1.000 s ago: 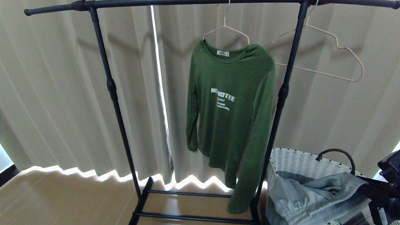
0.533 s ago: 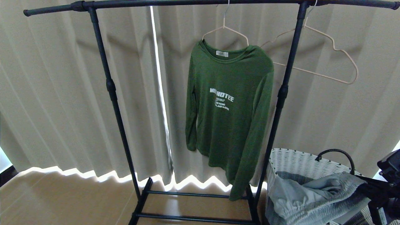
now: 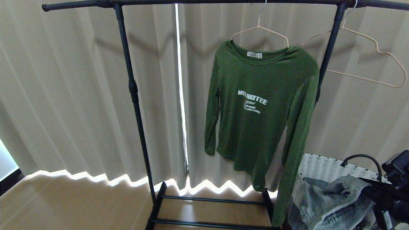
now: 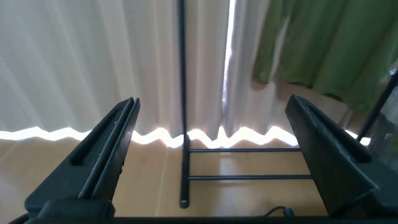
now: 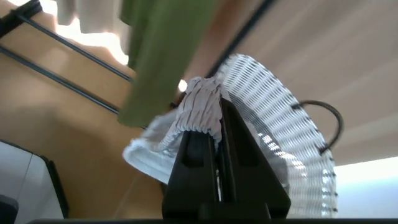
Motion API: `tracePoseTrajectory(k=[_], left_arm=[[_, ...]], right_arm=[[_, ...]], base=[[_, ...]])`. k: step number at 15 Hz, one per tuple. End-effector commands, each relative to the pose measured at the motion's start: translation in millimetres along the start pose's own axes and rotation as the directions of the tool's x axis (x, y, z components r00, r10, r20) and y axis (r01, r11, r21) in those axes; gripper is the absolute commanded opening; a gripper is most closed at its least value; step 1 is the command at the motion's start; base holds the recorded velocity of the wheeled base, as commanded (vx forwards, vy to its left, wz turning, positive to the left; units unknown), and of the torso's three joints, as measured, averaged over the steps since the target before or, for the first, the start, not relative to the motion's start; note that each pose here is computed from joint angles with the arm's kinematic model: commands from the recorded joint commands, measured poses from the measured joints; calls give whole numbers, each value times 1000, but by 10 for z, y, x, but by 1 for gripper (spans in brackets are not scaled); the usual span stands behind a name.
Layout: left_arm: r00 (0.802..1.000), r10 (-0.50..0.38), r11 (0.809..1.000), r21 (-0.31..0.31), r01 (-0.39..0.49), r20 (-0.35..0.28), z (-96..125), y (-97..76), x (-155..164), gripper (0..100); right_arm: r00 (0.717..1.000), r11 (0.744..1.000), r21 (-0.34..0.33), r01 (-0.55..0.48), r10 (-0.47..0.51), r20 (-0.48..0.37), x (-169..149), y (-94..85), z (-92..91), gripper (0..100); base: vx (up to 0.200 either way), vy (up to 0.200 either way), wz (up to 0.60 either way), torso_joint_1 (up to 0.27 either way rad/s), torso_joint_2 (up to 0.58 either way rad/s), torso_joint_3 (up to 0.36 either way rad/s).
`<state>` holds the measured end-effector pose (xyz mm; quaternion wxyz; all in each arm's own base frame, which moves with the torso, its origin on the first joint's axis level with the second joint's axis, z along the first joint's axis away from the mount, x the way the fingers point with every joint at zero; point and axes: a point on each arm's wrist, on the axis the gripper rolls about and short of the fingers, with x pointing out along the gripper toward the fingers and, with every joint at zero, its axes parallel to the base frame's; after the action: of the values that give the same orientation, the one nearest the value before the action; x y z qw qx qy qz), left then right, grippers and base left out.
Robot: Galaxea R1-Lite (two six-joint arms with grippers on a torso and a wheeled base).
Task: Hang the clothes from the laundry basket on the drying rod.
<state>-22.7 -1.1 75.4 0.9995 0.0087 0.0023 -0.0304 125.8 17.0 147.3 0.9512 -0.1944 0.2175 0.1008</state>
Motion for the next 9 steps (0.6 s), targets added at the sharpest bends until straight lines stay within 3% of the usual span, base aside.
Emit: tracePoseTrajectory(k=[1,3,6,9], left_arm=[[1000,1,1000,-5,-1,0,-2,0,0,100],[1000,-1,1000,6,1,-1,3,0,1,100],[1000,-4,997,78,4,-1,3,-1,1,100],[1000,-22,995,94,22,-1,0,-5,2,100]], right_arm=[[1000,1000,0,-13,13,-9,30,3,4,0],[999,999,-1,-46,46,0,39,11,9,0],[998,998,-4,-67,67,18,37,8,37,0],[995,995,-19,-94,94,44,30,33,90,0]], base=[[0,0,0,0,0,0],[0,0,0,0,0,0],[0,0,0,0,0,0],[0,0,0,0,0,0]])
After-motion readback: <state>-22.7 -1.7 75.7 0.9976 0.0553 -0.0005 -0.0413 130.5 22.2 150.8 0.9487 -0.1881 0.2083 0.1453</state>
